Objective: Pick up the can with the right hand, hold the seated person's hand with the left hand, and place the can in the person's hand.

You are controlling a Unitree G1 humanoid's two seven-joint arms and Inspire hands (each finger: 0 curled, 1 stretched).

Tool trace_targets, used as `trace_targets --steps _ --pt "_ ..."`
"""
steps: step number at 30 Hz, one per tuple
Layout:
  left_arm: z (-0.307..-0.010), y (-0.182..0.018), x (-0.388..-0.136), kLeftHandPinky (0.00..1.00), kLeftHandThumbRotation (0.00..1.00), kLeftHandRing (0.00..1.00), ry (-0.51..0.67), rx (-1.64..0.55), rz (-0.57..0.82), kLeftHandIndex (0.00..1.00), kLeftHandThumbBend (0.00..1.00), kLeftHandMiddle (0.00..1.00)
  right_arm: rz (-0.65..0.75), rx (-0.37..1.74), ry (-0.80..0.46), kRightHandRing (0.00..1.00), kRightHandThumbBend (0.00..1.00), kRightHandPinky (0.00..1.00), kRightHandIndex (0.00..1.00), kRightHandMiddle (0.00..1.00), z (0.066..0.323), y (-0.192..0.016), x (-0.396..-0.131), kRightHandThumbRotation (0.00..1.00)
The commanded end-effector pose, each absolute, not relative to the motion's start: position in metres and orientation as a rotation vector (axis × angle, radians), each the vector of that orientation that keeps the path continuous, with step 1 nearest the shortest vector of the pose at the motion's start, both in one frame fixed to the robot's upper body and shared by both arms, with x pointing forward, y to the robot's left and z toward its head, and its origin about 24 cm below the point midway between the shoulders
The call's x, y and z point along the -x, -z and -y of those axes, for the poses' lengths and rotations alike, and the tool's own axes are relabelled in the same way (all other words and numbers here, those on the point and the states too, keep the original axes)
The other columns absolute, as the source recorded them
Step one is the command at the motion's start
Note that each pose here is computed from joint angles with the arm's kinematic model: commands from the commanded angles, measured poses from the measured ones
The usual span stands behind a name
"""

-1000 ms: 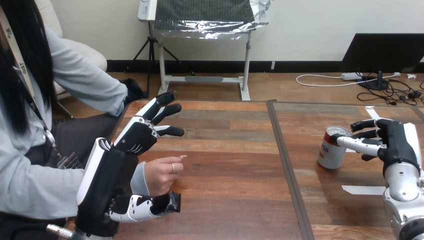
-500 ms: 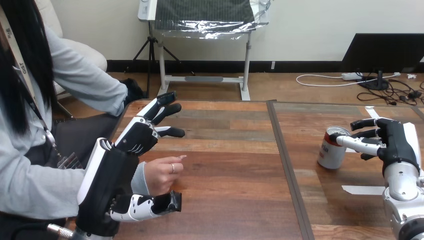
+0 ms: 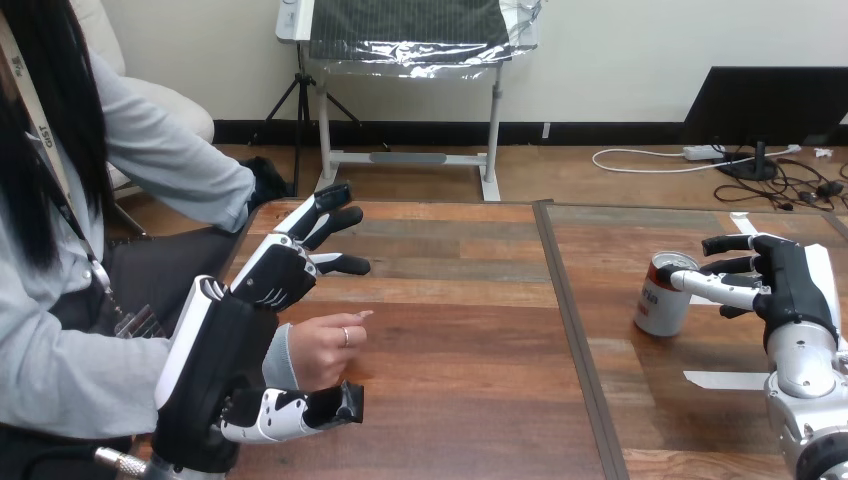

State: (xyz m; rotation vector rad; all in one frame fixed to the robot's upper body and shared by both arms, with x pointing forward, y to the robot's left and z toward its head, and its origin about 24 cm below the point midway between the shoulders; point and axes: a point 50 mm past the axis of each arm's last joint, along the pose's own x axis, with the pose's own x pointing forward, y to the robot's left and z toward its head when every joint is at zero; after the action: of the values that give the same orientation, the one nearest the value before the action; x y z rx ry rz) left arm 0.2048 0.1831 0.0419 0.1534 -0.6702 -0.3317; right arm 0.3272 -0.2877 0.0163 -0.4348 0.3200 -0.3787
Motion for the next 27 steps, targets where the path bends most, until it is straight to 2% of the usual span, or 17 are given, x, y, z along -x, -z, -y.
trace_targets --steps 1,18,27 --pt "-0.1833 -0.0589 -0.2177 0.69 0.63 0.88 0.346 -0.178 0.752 0.89 1.0 0.93 -0.205 0.414 0.364 0.47 0.97 0.39 0.63 0.56 0.2745 -0.052 -0.3552 0.05" --pt "-0.184 -0.0573 -0.2201 0.7 0.65 0.88 0.34 -0.175 0.75 0.89 1.0 0.93 -0.216 0.479 0.346 0.49 1.0 0.41 0.64 0.59 0.2718 -0.0538 -0.3576 0.13" --pt "-0.184 -0.0561 -0.2218 0.69 0.67 0.88 0.341 -0.177 0.745 0.89 1.0 0.92 -0.223 0.506 0.332 0.48 1.0 0.4 0.64 0.56 0.2712 -0.0524 -0.357 0.14"
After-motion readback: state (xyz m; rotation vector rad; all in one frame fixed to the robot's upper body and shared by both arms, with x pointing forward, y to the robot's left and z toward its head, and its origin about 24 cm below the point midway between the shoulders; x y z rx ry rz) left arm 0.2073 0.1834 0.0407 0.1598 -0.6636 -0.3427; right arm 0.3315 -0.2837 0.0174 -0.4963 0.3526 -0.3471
